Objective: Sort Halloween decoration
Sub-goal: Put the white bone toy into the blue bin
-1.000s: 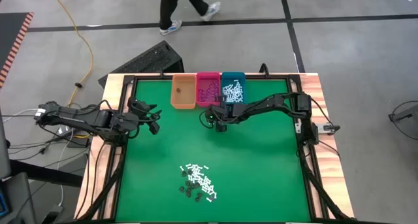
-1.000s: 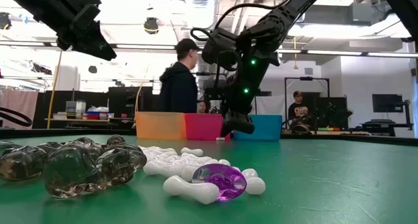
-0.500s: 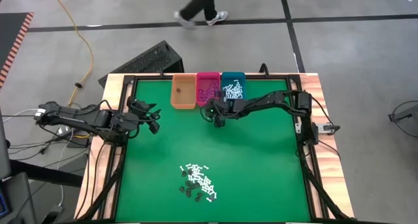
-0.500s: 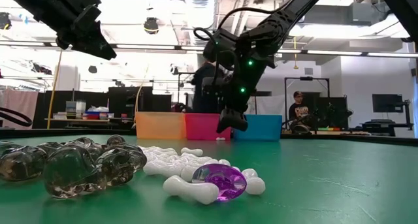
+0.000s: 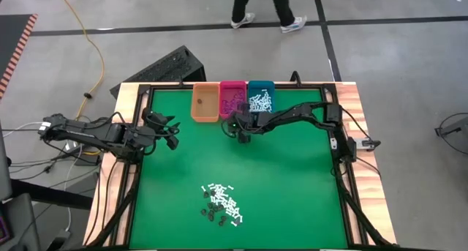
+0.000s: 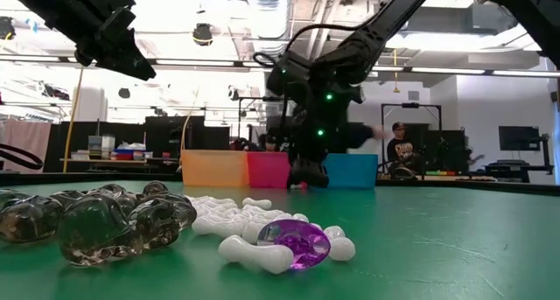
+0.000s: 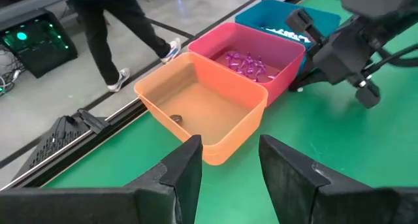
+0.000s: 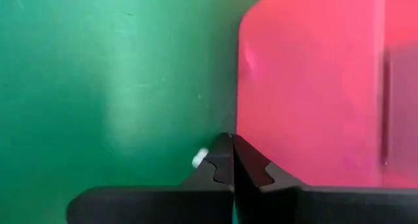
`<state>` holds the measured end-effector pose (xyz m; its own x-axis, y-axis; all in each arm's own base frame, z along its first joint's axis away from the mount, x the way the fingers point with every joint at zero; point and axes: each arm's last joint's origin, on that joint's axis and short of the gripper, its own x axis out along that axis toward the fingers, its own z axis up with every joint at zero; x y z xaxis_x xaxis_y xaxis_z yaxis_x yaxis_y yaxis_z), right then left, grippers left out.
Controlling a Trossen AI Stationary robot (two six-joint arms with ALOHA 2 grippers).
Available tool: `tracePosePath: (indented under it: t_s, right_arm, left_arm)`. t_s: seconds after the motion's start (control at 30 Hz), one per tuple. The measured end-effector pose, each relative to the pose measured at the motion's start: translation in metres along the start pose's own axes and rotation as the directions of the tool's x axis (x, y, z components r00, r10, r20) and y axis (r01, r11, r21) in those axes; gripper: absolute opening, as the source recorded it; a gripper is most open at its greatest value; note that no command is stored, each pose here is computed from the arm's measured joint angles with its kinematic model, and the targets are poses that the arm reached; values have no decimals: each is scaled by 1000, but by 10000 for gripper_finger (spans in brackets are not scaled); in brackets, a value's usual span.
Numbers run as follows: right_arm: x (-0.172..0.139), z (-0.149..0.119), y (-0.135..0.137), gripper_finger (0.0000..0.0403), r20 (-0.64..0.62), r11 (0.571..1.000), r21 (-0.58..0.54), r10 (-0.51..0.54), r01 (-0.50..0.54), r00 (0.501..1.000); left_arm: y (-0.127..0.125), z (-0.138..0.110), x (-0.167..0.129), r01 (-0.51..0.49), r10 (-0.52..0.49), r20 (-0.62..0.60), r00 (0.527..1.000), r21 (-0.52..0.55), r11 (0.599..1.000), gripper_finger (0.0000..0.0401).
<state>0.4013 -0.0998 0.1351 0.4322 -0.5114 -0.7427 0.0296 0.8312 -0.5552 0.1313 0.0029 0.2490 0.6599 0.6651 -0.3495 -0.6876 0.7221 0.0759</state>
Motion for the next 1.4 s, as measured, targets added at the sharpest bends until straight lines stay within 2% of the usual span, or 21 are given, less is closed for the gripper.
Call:
tracePosePath:
  t_s: [0.23,0.53,0.63,0.7,0.8,0.87,0.93,1.07,1.17,1.27,1.4]
  right_arm:
    - [-4,19,14,15,-59,998,-61,15,-18,998]
    - [-48,34,34,15,-162,988,-44,141,-149,977]
    - [-77,44,37,15,-117,989,-2,145,-146,982]
    - [-97,47,34,15,-95,988,97,128,-119,987]
    - [-114,42,20,17,-100,943,310,163,-125,982]
    - [-118,39,9,37,-100,878,462,192,-125,976]
    - [-116,36,2,72,-103,825,555,195,-106,975]
    - [-107,36,3,143,-115,809,579,202,-100,972]
    - [-89,32,4,184,-140,786,604,264,-129,954]
    - [-73,27,-2,206,-136,747,641,335,-175,932]
    - [-64,23,-15,209,-126,716,677,337,-167,933]
  left_arm:
    - [0,-1,0,0,0,-7,1000,8,1000,144]
    - [1,-2,0,-2,2,-16,1000,6,1000,144]
    - [1,-2,0,-1,1,-17,1000,13,1000,144]
    - [1,-2,0,0,0,-19,1000,17,1000,144]
    - [1,-2,0,2,-1,-19,1000,11,1000,144]
    - [0,-2,0,5,-5,-17,1000,-4,1000,144]
    - [0,-2,0,5,-5,-18,1000,-15,1000,144]
    - [0,-2,0,10,-11,-20,1000,-32,999,144]
    - [-1,-2,0,47,-49,-35,998,-38,998,144]
    - [-3,-3,0,116,-119,-64,991,-42,992,144]
    - [-4,-4,0,144,-147,-75,986,-44,989,144]
